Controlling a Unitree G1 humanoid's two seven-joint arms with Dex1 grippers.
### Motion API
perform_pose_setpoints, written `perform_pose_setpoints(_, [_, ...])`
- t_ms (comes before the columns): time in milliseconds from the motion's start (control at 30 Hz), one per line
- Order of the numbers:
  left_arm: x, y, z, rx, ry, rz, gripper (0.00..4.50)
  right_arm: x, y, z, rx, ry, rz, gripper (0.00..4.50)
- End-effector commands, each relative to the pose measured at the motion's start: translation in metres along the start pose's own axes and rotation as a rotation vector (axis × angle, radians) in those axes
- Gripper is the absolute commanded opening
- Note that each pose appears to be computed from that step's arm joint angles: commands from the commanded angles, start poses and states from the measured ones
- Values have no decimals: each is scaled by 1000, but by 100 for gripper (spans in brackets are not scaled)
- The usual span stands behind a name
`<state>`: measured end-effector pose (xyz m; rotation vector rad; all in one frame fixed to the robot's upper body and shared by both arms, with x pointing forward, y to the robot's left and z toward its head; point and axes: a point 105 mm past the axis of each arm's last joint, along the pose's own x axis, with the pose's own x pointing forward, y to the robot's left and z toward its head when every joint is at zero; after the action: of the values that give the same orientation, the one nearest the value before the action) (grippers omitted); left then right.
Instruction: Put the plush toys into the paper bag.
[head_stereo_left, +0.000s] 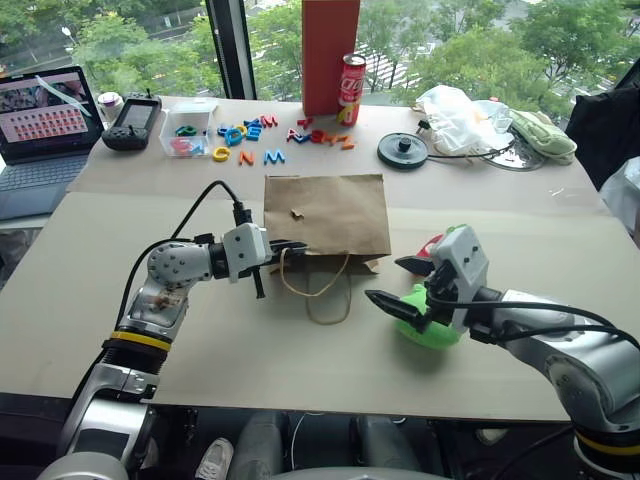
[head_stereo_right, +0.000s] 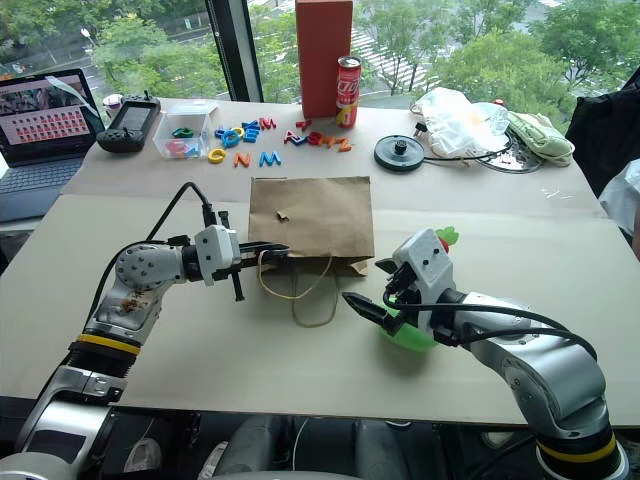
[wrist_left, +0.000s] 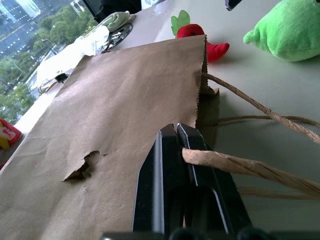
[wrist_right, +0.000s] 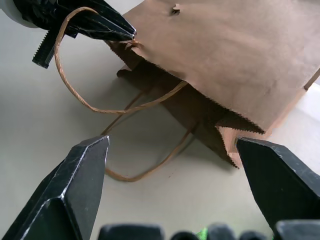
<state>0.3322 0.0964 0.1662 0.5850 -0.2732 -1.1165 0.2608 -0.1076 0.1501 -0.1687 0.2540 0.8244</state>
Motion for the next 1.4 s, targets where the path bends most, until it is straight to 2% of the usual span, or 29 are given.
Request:
perform_pose_setpoints(33, [4, 5, 22, -30, -63, 49, 3, 9, 2, -1, 22, -7, -27, 450])
perform_pose_setpoints(100, [4, 5, 24, -50, -66, 54, 3, 16, -7, 0, 88, -46, -88, 450])
perform_pose_setpoints(133, [4, 4, 25, -58, -66, 55, 0, 20, -12, 0, 124, -63, -124, 397])
perform_pose_setpoints(167, [4, 4, 25, -62, -65, 54, 0, 25, -12, -1, 113, -67, -138, 381])
perform_pose_setpoints(333, [4, 8, 27, -78, -63, 63, 0, 44, -18, 8, 139, -143, -202, 194])
perform_pose_setpoints(533, [6, 12, 31, -88, -75, 73, 0, 67, -22, 10, 128, -162, -249, 5])
perform_pose_setpoints(733, [8, 20, 40, -127, -114, 98, 0, 87, -29, -1, 82, -117, -293, 5])
perform_pose_setpoints(867, [10, 29, 51, -231, -164, 144, 0, 96, -42, -25, 36, -20, -396, 5])
perform_pose_setpoints(967, [10, 37, 58, -311, -196, 178, 0, 99, -41, -39, 6, 38, -402, 5])
perform_pose_setpoints(1167, [8, 48, 68, -405, -227, 216, 0, 103, -39, -46, 12, 68, -389, 5])
perform_pose_setpoints(1400, [7, 51, 68, -435, -221, 229, 0, 105, -35, -49, 12, 83, -375, 5])
